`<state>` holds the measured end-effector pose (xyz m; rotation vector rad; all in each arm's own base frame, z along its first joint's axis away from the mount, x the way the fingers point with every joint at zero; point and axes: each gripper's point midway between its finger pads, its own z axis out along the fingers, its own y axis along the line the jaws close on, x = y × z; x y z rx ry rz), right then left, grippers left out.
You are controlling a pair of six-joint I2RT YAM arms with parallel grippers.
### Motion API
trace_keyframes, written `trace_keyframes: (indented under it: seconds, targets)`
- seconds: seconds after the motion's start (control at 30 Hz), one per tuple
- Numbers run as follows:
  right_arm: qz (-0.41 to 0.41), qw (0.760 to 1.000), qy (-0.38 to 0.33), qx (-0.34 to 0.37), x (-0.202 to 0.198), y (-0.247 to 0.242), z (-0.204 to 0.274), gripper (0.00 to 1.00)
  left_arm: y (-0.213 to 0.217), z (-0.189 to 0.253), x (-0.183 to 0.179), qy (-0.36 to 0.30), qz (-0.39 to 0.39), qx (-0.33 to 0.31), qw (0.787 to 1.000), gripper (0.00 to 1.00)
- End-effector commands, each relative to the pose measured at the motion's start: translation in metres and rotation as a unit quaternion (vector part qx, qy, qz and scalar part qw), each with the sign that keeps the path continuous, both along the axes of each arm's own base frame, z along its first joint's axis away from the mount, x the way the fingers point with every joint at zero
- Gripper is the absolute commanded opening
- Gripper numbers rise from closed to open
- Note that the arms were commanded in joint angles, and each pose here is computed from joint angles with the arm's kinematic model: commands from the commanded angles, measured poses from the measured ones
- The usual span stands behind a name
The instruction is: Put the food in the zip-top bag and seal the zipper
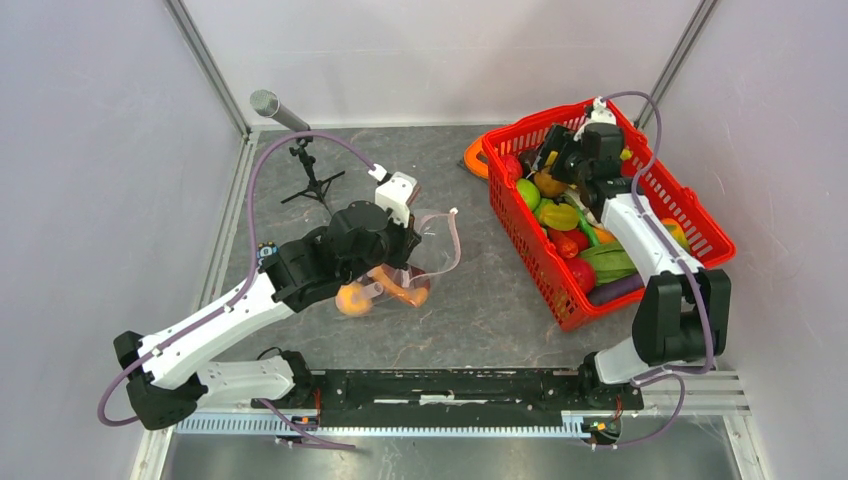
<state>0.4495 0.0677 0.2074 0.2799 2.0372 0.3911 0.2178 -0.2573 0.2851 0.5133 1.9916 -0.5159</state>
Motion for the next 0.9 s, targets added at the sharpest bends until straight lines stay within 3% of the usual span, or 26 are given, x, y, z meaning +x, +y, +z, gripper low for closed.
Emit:
trace_keyframes:
  seconds: [0.0, 0.27, 0.3, 0.37, 0.53, 0.63, 0.67, 0.7, 0.87]
  targets:
    - [-0.068, 0.998, 0.004, 0.014, 0.017, -0.007, -0.002, 0.88, -0.008, 0.011, 0.002, -0.005, -0.001, -0.036, 0.999, 0.02]
    - [-0.104, 0.994, -0.015, 0.031, 0.038, -0.006, -0.008, 0.78, -0.008, 0.009, 0.002, -0.005, -0.002, -0.03, 1.0, 0.02]
    - [-0.102, 0.994, -0.016, 0.031, 0.039, -0.005, -0.008, 0.72, -0.008, 0.009, 0.002, -0.006, -0.002, -0.029, 1.0, 0.02]
    - [-0.09, 0.995, -0.023, 0.033, 0.039, -0.001, -0.004, 0.5, -0.007, 0.01, 0.003, -0.008, -0.001, -0.029, 1.0, 0.02]
    - [-0.08, 0.995, -0.05, 0.04, 0.028, 0.001, 0.009, 0.43, -0.008, 0.009, 0.003, -0.007, -0.002, -0.029, 1.0, 0.02]
    - [-0.071, 0.994, -0.075, 0.042, 0.015, 0.001, 0.021, 0.28, -0.009, 0.007, 0.002, -0.003, -0.005, -0.029, 1.0, 0.02]
    - [-0.061, 0.994, -0.081, 0.04, 0.011, 0.002, 0.026, 0.12, -0.01, 0.007, 0.001, -0.002, -0.005, -0.03, 1.0, 0.02]
    - [-0.052, 0.994, -0.086, 0.041, 0.006, 0.004, 0.029, 0.08, -0.009, 0.008, 0.001, -0.002, -0.004, -0.032, 0.999, 0.02]
    - [-0.04, 0.993, -0.106, 0.038, -0.015, 0.004, 0.036, 0.01, -0.007, 0.007, 0.0, -0.002, -0.002, -0.036, 0.999, 0.02]
